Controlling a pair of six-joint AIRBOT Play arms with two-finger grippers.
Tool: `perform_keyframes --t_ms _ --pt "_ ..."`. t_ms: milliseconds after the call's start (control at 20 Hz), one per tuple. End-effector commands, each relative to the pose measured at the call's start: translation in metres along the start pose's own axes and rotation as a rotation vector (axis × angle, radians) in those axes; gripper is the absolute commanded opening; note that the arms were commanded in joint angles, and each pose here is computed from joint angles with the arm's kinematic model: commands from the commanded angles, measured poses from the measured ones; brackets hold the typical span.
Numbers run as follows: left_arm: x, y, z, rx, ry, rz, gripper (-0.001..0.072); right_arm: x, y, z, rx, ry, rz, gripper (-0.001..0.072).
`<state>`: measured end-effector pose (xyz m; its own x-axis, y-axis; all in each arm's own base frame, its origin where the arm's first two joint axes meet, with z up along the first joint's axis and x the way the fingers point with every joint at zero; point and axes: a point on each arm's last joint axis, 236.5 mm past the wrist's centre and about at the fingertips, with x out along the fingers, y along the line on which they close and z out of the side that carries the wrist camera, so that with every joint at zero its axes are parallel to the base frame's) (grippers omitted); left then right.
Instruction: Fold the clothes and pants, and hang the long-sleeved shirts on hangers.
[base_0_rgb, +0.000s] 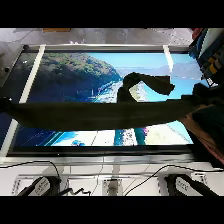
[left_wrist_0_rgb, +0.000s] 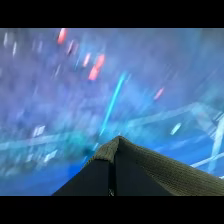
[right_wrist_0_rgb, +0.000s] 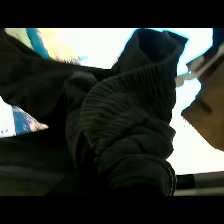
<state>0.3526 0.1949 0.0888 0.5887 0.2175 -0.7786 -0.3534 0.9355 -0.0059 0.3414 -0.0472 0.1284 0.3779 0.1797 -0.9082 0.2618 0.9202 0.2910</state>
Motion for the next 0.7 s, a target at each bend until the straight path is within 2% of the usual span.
perform_keyframes --t_ms 0,200,350,650 --pt "0.015 0.018 -0.044 0.055 0.129 0.066 0.0004 0.034 -0.015 -0.041 0.009 0.108 -0.013 0.0037" --pt "0.011 0.047 -0.062 0.144 0.211 0.174 0.0005 0.054 -0.030 -0.085 0.016 0.073 -0.045 0.0037" --pt "0.008 0.058 -0.094 0.230 0.324 0.157 0.0004 0.060 -0.031 -0.105 0.112 -0.105 -0.028 0.0037" --pt "-0.002 0.101 -0.175 0.033 0.511 0.179 0.0003 0.053 -0.038 -0.147 0.485 -0.455 0.088 0.0037"
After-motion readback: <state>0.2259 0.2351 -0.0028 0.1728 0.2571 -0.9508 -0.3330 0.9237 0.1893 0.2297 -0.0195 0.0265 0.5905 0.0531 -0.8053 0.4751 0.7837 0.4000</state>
